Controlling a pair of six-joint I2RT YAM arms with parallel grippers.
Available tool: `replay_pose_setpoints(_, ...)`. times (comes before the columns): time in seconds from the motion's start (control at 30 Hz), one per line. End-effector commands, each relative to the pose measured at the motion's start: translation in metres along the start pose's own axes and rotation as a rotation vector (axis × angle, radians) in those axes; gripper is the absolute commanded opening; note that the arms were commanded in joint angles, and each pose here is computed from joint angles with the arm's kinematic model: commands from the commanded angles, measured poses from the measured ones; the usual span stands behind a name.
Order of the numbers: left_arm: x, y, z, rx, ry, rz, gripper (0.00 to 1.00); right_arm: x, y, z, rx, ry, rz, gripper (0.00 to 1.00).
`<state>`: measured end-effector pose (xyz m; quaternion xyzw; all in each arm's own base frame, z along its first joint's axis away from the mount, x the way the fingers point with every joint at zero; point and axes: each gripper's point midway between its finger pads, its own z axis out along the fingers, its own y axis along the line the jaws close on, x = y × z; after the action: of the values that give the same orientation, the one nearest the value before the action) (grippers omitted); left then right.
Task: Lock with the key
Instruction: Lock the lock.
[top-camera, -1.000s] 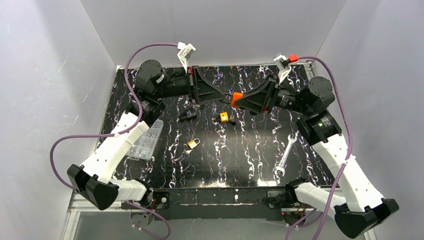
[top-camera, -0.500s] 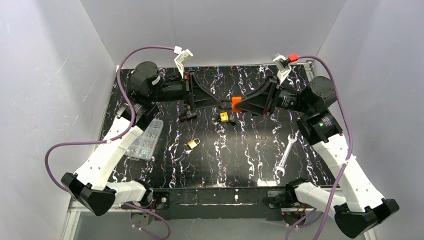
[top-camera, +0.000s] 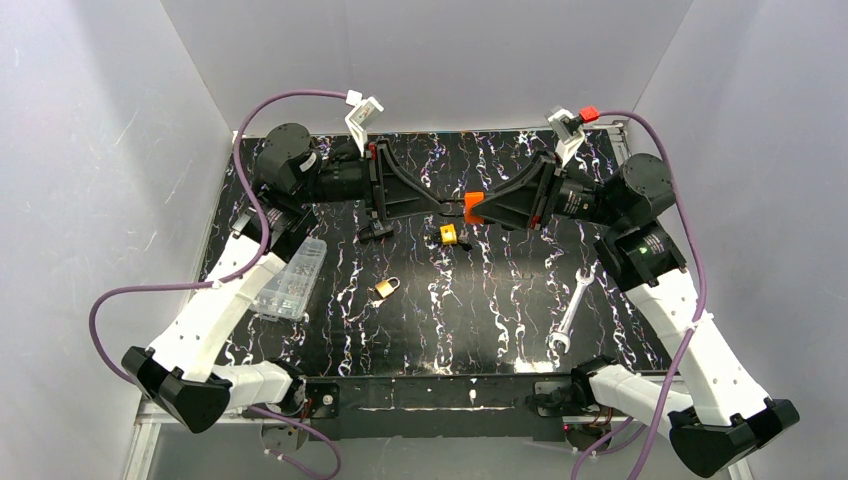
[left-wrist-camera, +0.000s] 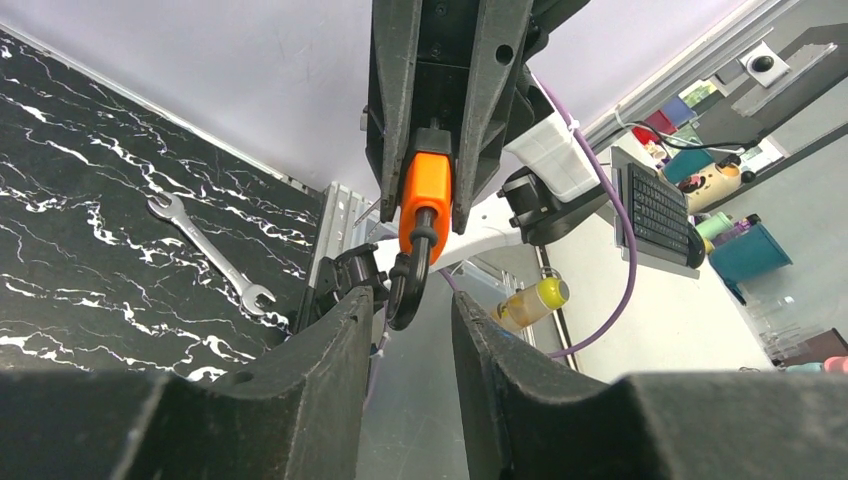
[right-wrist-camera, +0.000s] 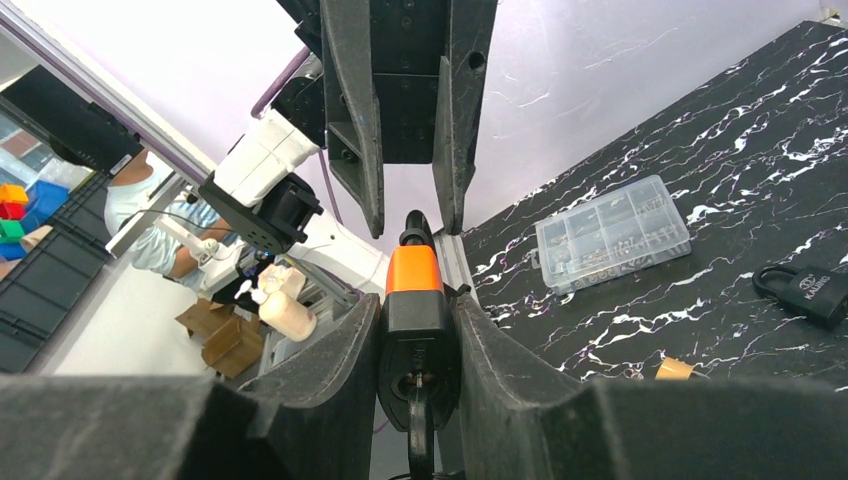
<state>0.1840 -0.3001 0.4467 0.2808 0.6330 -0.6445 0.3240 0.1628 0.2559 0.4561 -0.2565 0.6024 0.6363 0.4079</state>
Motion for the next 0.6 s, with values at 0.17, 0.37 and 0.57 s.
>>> replay_pose_setpoints(0.17,0.000,-0.014,-0.007,0.030,-0.004,0.051,0.33,-0.027,0.030,-0.002,-0.052,-0.083,-0.089,0.01)
replay_pose_setpoints(0.37,0.001,-0.010,-0.005,0.025,0.000,0.045,0.31,-0.028,0.029,-0.001,-0.054,-0.082,-0.084,0.01)
replay_pose_setpoints(0.57,0.003,-0.008,-0.004,0.029,0.008,0.039,0.27,-0.028,0.025,0.000,-0.045,-0.085,-0.076,0.01)
